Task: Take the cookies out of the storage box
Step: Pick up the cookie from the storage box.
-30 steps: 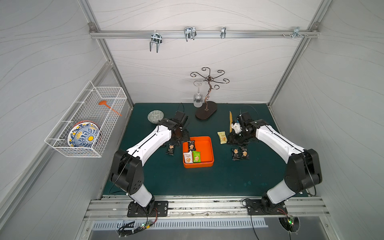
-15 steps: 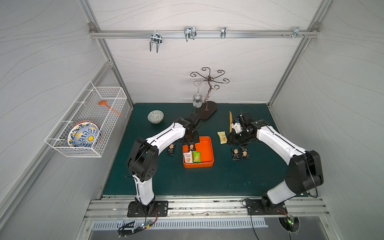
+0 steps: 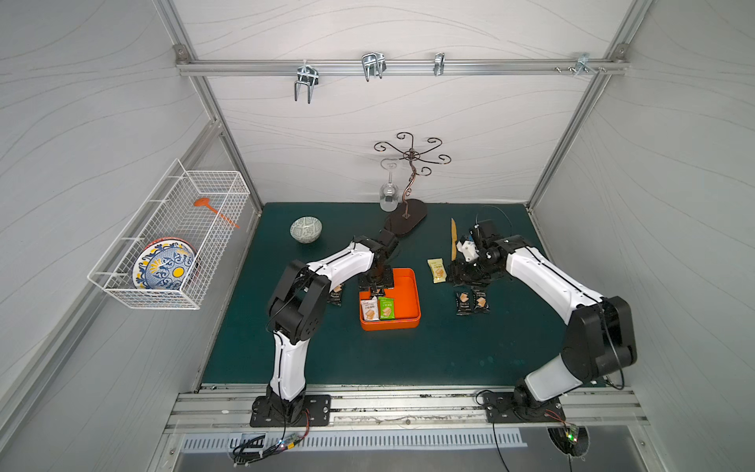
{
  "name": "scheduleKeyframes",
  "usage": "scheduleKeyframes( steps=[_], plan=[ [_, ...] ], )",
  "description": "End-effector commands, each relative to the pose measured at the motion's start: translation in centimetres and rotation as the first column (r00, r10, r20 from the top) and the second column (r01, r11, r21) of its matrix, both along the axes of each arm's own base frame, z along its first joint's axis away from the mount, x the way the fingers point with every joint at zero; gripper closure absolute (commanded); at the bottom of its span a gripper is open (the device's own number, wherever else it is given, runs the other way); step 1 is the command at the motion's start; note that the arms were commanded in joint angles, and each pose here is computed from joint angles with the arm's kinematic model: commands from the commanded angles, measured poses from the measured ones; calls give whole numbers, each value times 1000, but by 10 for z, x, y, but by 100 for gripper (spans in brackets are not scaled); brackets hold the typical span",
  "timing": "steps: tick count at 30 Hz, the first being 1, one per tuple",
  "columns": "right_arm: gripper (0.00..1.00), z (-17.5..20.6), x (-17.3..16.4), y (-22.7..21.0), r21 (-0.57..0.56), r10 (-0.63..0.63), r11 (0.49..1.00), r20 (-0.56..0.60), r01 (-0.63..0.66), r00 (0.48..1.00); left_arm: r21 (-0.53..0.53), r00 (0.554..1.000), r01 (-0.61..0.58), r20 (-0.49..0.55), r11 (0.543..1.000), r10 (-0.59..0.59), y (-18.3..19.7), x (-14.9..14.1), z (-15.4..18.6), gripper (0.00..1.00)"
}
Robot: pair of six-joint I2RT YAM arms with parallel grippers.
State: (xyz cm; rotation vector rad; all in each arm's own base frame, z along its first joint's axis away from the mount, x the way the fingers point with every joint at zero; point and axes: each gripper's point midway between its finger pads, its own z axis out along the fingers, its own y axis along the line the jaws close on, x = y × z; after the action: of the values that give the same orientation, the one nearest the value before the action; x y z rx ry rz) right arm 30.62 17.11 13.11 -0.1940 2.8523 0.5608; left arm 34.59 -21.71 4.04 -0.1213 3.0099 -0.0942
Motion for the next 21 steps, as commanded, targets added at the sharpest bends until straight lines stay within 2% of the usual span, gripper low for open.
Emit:
scheduleKeyframes(
  steps=[1,6,21],
  plan=[
    [30,5,-1,-2,4,-4,1000,-4,4,1000,-4,1000,21,23,1000,-21,-7,12,1,31],
    [17,6,1,-3,-2,-6,1000,7,6,1000,8,1000,27,5,1000,-27,-6,11,-10,31],
    [17,5,2,-6,-5,-9,1000,1,9,1000,16,999,33,-15,999,-33,-6,11,-27,39]
  ],
)
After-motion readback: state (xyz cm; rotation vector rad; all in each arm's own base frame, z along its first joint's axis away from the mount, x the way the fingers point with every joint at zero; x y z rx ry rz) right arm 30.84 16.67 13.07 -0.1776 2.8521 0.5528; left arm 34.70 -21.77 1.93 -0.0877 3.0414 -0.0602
